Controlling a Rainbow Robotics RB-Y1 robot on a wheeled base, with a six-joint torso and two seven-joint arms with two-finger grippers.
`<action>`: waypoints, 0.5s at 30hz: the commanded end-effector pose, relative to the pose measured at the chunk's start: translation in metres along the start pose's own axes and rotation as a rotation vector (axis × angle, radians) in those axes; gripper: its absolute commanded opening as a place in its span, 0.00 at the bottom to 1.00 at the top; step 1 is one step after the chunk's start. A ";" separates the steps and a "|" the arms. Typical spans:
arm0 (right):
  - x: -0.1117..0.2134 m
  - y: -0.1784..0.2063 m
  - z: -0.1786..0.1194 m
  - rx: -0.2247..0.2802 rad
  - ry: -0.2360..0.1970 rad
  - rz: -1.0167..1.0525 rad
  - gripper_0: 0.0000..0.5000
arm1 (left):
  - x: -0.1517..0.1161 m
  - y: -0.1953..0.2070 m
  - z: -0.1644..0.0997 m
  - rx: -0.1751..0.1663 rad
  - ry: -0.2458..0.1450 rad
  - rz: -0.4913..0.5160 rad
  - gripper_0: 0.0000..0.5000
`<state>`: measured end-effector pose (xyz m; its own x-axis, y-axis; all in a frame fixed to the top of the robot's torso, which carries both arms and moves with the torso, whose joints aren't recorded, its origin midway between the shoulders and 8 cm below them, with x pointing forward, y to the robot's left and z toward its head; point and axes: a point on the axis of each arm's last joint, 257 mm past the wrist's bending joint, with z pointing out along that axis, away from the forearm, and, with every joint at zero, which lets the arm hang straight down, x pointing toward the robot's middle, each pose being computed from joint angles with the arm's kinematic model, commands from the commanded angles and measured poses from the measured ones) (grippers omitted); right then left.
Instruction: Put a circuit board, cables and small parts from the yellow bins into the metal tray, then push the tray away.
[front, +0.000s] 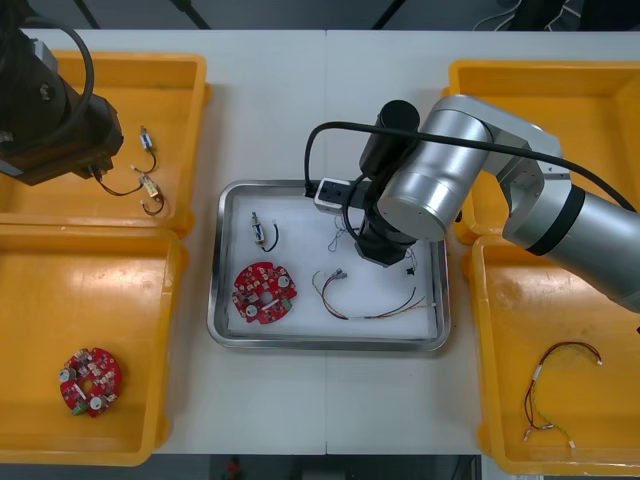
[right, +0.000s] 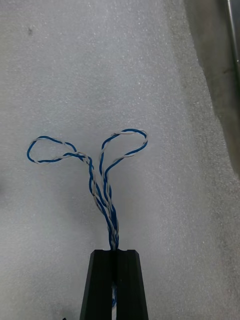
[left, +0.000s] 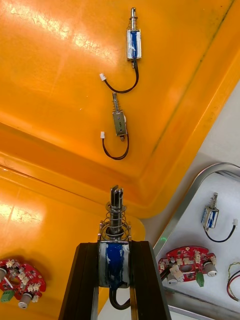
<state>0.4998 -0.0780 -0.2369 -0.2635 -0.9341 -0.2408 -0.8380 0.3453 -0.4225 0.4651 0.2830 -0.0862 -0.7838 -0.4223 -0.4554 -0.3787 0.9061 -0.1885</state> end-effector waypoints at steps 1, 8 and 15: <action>-0.005 0.003 0.004 0.007 -0.004 -0.057 0.14 | 0.002 0.001 -0.002 -0.007 -0.013 0.084 0.00; -0.004 0.000 0.000 0.001 -0.009 -0.051 1.00 | 0.002 0.001 -0.002 -0.007 -0.013 0.084 0.00; -0.004 -0.007 -0.029 -0.011 -0.008 -0.023 1.00 | 0.002 0.001 -0.002 -0.007 -0.013 0.084 0.00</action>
<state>0.4929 -0.0890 -0.2370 -0.2700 -0.9436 -0.1918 -0.8524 0.3269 -0.4081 0.4651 0.2830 -0.0862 -0.7838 -0.4223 -0.4554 -0.3787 0.9061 -0.1885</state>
